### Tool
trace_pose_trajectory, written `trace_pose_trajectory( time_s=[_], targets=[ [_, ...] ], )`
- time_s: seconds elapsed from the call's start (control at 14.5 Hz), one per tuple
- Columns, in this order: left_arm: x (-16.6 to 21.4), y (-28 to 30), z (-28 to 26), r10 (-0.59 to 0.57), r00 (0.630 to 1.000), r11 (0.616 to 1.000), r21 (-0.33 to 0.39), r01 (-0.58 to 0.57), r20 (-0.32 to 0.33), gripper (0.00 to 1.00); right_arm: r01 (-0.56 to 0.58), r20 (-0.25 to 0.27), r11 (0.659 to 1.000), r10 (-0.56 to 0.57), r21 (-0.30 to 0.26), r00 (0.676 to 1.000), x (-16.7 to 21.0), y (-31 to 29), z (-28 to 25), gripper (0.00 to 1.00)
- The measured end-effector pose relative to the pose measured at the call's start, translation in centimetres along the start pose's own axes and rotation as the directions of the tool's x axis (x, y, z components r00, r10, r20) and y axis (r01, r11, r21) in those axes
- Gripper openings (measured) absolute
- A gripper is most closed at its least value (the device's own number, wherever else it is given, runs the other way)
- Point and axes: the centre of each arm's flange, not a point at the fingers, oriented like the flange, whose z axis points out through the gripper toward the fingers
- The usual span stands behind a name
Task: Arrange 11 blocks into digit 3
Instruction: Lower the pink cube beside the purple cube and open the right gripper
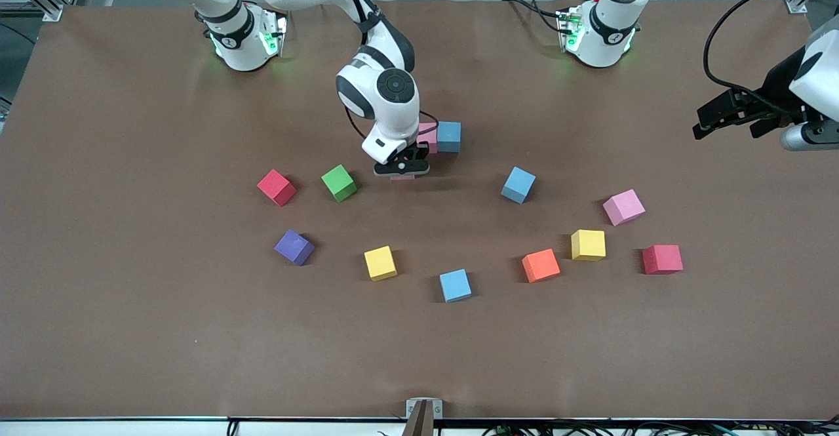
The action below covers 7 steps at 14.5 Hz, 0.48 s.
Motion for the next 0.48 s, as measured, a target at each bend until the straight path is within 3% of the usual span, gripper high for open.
trace_pose_trajectory(
  time_s=[0.48],
  targets=[
    [0.00, 0.00, 0.00, 0.000, 1.000, 1.000, 0.000, 0.000, 0.000, 1.00, -0.002, 0.006, 1.000, 0.002, -0.007, 1.000, -0.42, -0.33, 0.01, 0.53]
  ],
)
